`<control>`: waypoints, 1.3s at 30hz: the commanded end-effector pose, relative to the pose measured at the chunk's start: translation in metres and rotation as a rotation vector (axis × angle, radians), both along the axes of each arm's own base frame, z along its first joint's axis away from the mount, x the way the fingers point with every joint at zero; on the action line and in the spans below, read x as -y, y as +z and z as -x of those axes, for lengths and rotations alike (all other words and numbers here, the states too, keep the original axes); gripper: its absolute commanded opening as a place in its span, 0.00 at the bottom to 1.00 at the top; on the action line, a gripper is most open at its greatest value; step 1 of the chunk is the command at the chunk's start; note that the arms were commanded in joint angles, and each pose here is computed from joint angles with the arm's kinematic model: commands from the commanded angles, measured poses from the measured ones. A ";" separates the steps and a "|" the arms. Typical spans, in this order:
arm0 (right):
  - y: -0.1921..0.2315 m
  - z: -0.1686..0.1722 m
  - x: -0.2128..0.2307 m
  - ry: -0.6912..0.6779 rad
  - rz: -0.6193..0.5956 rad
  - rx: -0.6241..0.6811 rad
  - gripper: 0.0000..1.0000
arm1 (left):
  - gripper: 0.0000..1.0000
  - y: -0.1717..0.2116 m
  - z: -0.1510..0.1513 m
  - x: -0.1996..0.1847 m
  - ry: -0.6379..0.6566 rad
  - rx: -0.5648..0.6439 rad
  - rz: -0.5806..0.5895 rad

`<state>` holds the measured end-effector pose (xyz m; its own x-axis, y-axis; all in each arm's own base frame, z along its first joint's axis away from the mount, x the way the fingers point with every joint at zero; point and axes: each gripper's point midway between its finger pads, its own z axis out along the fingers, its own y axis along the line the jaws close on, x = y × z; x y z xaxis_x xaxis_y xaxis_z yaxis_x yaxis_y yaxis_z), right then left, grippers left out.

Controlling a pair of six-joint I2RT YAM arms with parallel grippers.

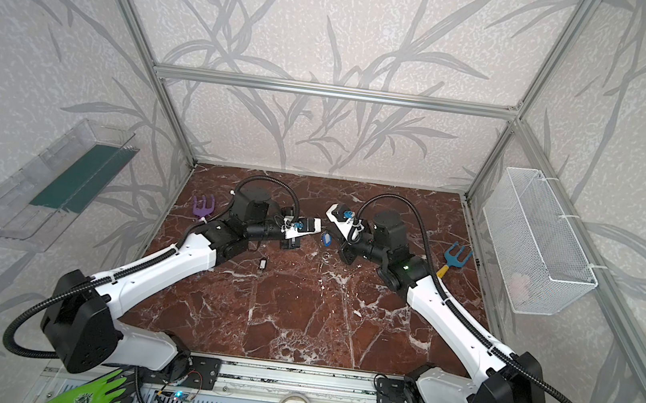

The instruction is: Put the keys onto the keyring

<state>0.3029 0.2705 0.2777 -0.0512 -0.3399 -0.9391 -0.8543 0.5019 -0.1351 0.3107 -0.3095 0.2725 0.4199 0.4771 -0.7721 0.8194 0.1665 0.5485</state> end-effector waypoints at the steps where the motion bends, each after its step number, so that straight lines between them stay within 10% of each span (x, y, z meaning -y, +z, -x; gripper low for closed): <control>1: 0.017 -0.002 0.004 -0.034 -0.023 0.074 0.00 | 0.00 0.013 0.011 0.006 -0.043 0.008 0.004; 39: 0.019 0.002 0.008 -0.064 -0.041 0.143 0.00 | 0.00 0.011 0.004 0.007 0.045 -0.032 -0.049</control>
